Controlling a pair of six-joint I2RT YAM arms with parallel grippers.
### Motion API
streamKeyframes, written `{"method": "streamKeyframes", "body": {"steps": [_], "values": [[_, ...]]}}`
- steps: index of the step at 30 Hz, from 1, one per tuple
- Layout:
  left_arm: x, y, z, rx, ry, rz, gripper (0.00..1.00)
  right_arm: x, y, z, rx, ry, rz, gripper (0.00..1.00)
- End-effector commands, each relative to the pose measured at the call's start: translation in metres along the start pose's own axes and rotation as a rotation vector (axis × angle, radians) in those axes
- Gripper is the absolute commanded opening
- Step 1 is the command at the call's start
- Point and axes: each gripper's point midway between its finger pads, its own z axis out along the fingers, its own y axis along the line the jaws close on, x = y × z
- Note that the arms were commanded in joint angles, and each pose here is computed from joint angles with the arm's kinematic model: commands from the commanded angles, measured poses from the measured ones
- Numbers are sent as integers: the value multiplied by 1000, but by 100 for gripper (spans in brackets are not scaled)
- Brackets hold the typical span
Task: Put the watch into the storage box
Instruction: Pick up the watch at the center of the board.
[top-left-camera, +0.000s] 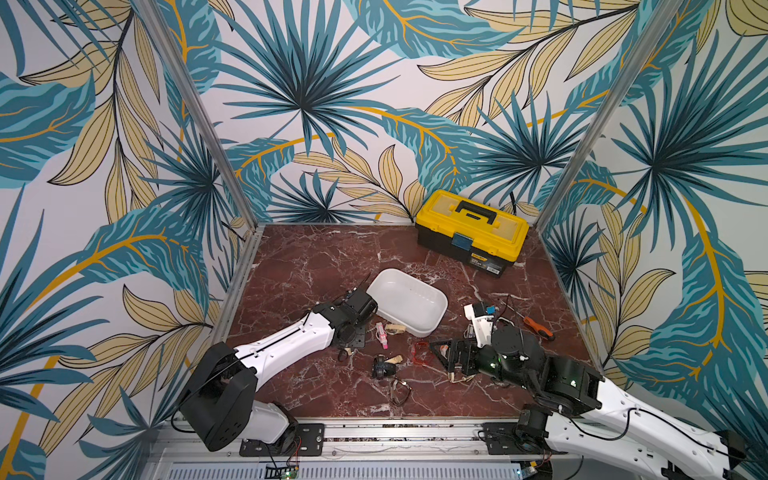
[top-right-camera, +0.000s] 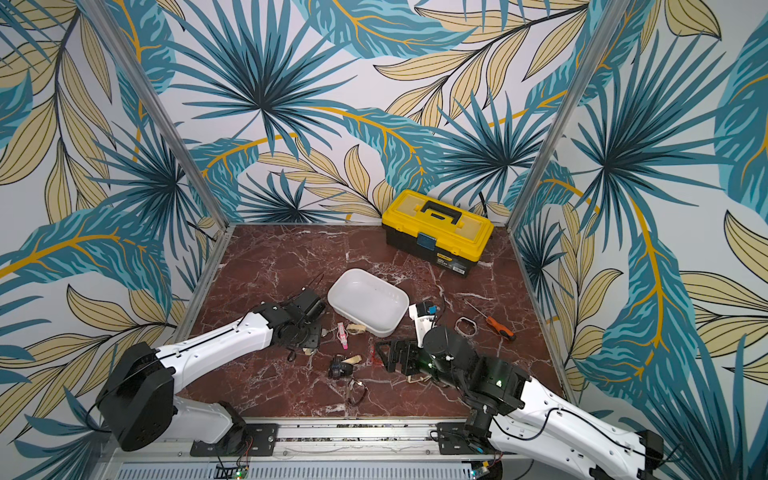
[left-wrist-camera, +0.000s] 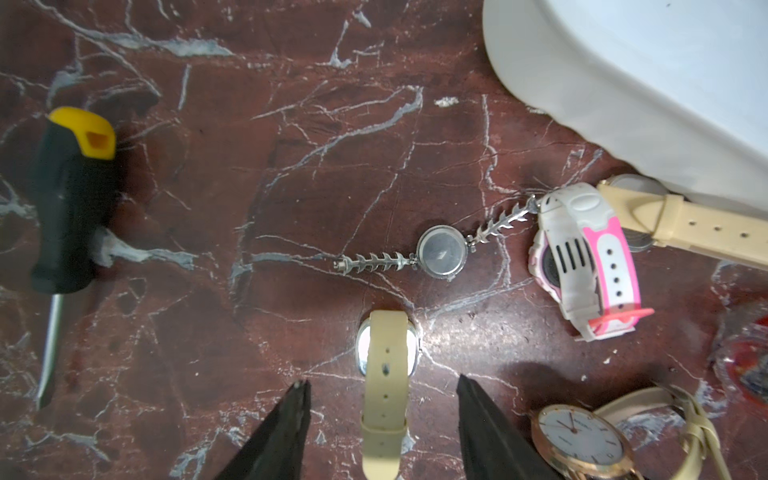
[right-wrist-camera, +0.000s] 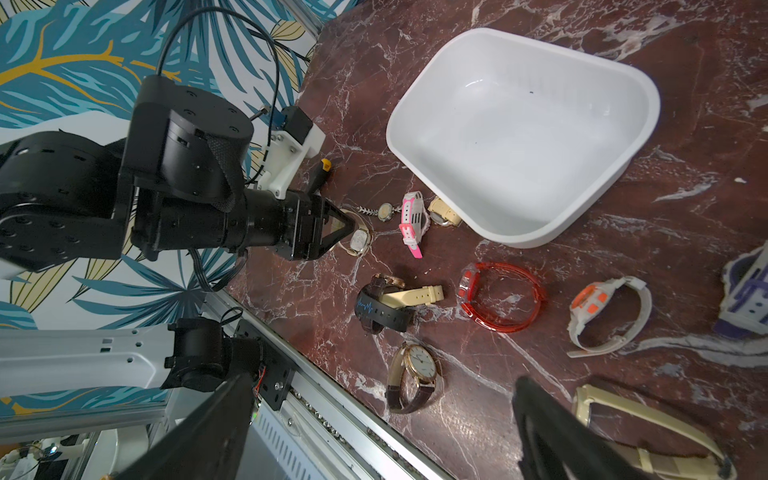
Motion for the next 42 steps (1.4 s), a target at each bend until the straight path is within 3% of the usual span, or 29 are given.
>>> {"method": "streamKeyframes", "body": {"steps": [1, 10, 17, 20, 26, 33, 42], "values": [[-12, -1, -7, -21, -26, 22, 58, 6, -10, 1, 36, 6, -12, 99], [-11, 1, -4, -42, -16, 47, 48, 5, -13, 3, 49, -1, -24, 99], [-9, 0, 1, -45, -3, 62, 30, 7, -13, 6, 52, 9, -30, 99], [-10, 1, 0, -39, -11, 60, 27, 7, -14, 6, 57, 6, -30, 99], [-8, -2, -3, 10, -30, 51, 13, 6, -15, 7, 63, 1, -44, 99], [-19, -17, -29, 213, -108, -18, 11, 6, -18, 9, 84, 4, -54, 99], [-56, -55, -108, 666, -245, -142, 17, -1, -22, 0, 100, -31, -56, 100]]}}
